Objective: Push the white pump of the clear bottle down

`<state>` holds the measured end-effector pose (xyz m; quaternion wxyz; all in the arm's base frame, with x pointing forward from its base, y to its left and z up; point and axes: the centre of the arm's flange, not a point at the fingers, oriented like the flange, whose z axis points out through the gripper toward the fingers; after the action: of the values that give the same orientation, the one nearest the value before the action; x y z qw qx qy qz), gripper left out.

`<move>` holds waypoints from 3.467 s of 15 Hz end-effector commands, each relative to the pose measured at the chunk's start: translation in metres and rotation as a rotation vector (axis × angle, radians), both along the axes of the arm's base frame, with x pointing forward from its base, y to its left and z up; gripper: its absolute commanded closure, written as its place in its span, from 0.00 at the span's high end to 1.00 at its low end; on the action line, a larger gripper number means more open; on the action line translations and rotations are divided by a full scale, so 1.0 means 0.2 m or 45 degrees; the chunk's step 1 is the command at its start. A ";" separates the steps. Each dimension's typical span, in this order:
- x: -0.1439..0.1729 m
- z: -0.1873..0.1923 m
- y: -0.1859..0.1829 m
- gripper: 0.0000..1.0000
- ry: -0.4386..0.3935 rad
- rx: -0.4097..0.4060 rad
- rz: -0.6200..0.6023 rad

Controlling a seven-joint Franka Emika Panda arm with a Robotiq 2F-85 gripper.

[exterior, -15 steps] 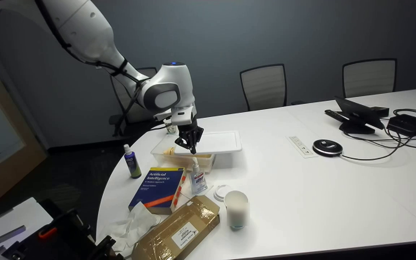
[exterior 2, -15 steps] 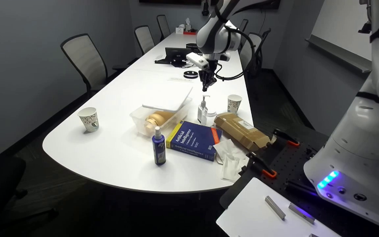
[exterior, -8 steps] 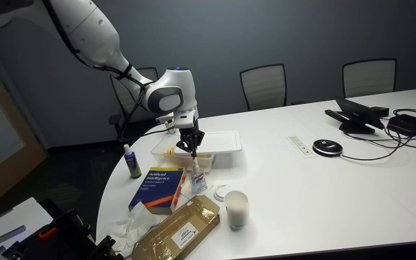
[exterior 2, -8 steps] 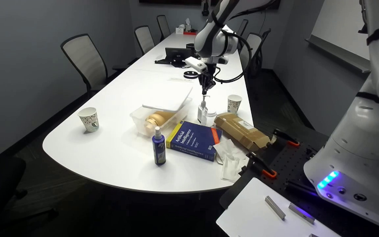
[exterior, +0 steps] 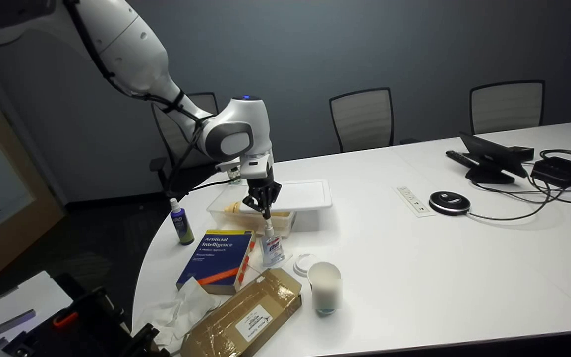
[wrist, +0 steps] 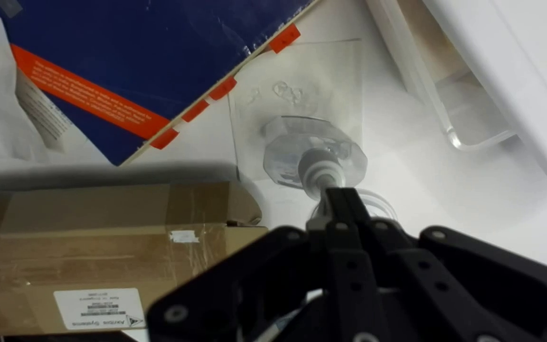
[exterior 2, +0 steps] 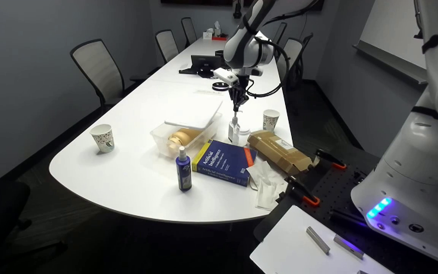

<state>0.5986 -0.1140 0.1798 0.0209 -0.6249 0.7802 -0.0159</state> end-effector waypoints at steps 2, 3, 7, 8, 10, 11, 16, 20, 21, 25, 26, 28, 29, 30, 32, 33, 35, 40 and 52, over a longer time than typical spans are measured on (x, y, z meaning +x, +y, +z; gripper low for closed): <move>0.02 -0.05 0.02 0.00 0.045 0.051 -0.044; 0.01 -0.07 0.02 0.00 0.050 0.057 -0.049; -0.02 -0.12 0.01 0.00 0.058 0.042 -0.055; -0.02 -0.13 0.01 0.00 0.058 0.038 -0.055; -0.03 -0.15 0.00 0.00 0.064 0.038 -0.056; -0.03 -0.16 -0.01 0.00 0.063 0.042 -0.055; -0.05 -0.23 0.00 0.00 0.077 0.067 -0.064; -0.05 -0.26 0.01 0.00 0.083 0.079 -0.075; -0.05 -0.27 0.01 0.00 0.083 0.080 -0.078; -0.05 -0.26 0.00 0.00 0.081 0.080 -0.079; -0.04 -0.25 0.00 0.00 0.078 0.076 -0.078; -0.03 -0.22 0.00 0.00 0.071 0.073 -0.077; -0.02 -0.21 0.00 0.00 0.065 0.073 -0.078; -0.02 -0.19 -0.01 0.00 0.061 0.073 -0.077; -0.01 -0.17 -0.01 0.00 0.056 0.069 -0.075; 0.00 -0.15 0.00 0.00 0.051 0.069 -0.074; 0.01 -0.12 -0.01 0.00 0.045 0.065 -0.072; 0.02 -0.03 -0.01 0.00 0.025 0.065 -0.064; 0.04 0.08 0.05 0.00 0.000 0.046 -0.019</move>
<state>0.6069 -0.1096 0.1802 0.0343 -0.6149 0.7878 -0.0051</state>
